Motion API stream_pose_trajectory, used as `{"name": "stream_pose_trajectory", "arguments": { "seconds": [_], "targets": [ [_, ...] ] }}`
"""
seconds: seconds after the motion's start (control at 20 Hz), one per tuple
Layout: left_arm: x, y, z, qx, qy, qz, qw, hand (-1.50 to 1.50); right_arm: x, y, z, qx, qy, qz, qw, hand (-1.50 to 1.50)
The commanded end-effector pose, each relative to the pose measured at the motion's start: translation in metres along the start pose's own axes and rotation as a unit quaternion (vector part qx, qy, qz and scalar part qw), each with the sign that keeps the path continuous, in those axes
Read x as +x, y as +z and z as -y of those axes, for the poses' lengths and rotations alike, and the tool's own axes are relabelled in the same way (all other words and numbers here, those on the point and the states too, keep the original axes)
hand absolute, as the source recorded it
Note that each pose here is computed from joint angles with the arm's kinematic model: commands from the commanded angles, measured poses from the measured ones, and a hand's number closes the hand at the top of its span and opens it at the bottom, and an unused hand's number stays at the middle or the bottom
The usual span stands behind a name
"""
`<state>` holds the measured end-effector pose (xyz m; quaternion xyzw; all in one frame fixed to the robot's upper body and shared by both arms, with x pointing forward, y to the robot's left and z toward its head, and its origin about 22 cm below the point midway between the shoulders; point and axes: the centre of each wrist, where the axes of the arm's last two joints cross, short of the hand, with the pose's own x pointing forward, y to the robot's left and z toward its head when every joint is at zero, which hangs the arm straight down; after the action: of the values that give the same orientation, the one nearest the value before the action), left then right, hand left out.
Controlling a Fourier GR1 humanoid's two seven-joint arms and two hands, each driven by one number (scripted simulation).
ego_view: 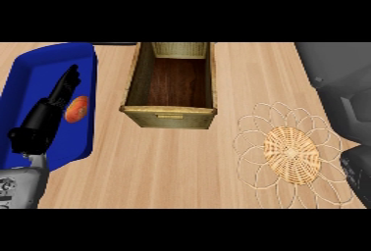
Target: Pick the lemon from the placemat and place it in the basket
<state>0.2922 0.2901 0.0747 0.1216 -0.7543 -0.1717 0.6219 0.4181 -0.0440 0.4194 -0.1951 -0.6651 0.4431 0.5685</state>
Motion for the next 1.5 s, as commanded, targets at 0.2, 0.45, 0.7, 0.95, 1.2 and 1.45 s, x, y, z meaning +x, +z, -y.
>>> {"name": "stream_pose_trajectory", "arguments": {
  "seconds": [0.2, 0.45, 0.7, 0.95, 1.2, 1.45],
  "targets": [
    [0.008, -0.005, 0.002, 0.011, -0.002, -0.004, 0.9999, 0.0, -0.007, -0.003, -0.004, 0.024, 0.148, -0.052, 0.987, 1.5],
    [0.002, -0.003, 0.01, -0.003, 0.004, 0.001, 1.0, 0.0, -0.002, -0.008, -0.013, 0.06, 0.158, -0.042, 0.985, -1.5],
    [0.011, 0.006, 0.007, -0.001, 0.0, 0.006, 1.0, 0.0, -0.01, -0.012, -0.011, 0.092, 0.107, -0.035, 0.989, -1.5],
    [0.015, 0.001, 0.005, -0.001, 0.0, 0.001, 1.0, 0.0, -0.007, -0.016, -0.027, 0.042, 0.025, -0.003, 0.999, -1.5],
    [-0.002, -0.002, 0.004, 0.005, 0.007, -0.002, 1.0, 0.0, -0.037, -0.005, 0.018, -0.067, -0.137, -0.016, 0.988, -1.5],
    [-0.009, 0.005, -0.012, 0.005, 0.004, -0.003, 1.0, 0.0, -0.066, -0.001, 0.034, -0.166, -0.225, -0.057, 0.958, -1.5]
  ]
}}
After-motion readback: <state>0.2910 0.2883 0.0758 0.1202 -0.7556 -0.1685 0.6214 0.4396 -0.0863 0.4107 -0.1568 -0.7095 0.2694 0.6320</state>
